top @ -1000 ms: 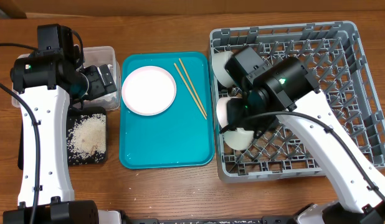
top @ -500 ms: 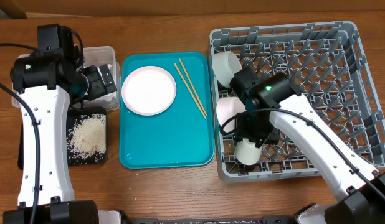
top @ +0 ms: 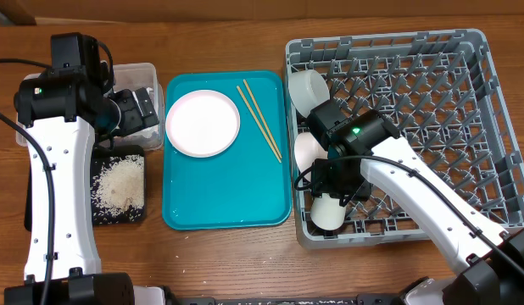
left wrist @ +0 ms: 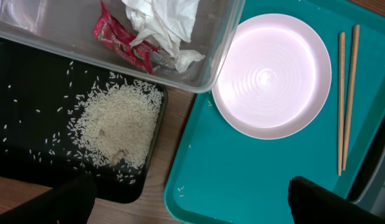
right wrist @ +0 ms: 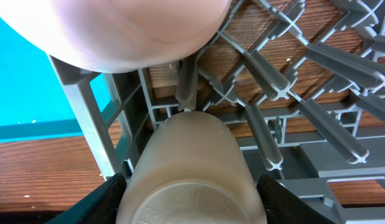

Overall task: Sort waste into correct bins and load items into the dishwasher
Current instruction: 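Carry the white cup into the rack's front and release it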

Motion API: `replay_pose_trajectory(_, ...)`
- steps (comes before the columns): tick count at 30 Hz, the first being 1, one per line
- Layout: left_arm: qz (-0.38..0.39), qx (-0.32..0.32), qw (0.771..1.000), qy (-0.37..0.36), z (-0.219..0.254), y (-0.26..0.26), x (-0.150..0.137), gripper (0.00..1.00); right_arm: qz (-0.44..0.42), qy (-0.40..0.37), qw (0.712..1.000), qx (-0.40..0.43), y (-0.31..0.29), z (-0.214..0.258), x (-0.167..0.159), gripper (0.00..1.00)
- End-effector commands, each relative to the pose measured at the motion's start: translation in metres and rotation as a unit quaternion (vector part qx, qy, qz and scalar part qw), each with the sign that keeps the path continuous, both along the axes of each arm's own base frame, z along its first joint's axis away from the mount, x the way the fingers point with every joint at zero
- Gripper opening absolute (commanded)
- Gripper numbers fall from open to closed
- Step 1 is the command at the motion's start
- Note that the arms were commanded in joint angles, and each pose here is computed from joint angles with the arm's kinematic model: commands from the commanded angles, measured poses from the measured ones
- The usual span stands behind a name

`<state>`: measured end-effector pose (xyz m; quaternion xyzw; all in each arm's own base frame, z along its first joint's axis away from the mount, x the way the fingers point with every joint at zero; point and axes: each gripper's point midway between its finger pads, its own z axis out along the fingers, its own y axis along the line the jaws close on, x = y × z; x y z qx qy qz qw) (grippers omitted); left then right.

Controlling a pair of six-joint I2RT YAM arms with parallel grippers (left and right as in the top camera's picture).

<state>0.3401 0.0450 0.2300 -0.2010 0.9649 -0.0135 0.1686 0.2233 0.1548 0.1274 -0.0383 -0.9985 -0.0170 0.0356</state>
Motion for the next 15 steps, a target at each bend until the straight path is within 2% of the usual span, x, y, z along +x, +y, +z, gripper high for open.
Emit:
replay_pose_trajectory(1, -0.001, 0.007, 1.000, -0.006, 0.004, 0.003, 0.001, 1.00, -0.004, -0.001, 1.000, 0.003, 0.000, 0.002, -0.001, 0.56)
replay_pose_trajectory(3, -0.001, 0.007, 1.000, -0.006, 0.004, 0.003, 0.001, 1.00, -0.004, 0.001, 1.000, -0.001, -0.001, 0.002, -0.003, 0.63)
replay_pose_trajectory(6, -0.001, 0.007, 1.000, -0.006, 0.004, 0.003, 0.001, 1.00, -0.004, 0.008, 1.000, -0.007, -0.004, 0.002, -0.006, 0.67)
replay_pose_trajectory(9, -0.001, 0.007, 1.000, -0.006, 0.004, 0.003, 0.001, 1.00, -0.002, 0.005, 1.000, -0.007, -0.004, 0.011, -0.005, 0.67)
replay_pose_trajectory(15, -0.001, 0.007, 1.000, -0.006, 0.004, 0.003, 0.001, 1.00, 0.010, -0.049, 0.999, 0.013, 0.005, 0.045, 0.018, 0.67)
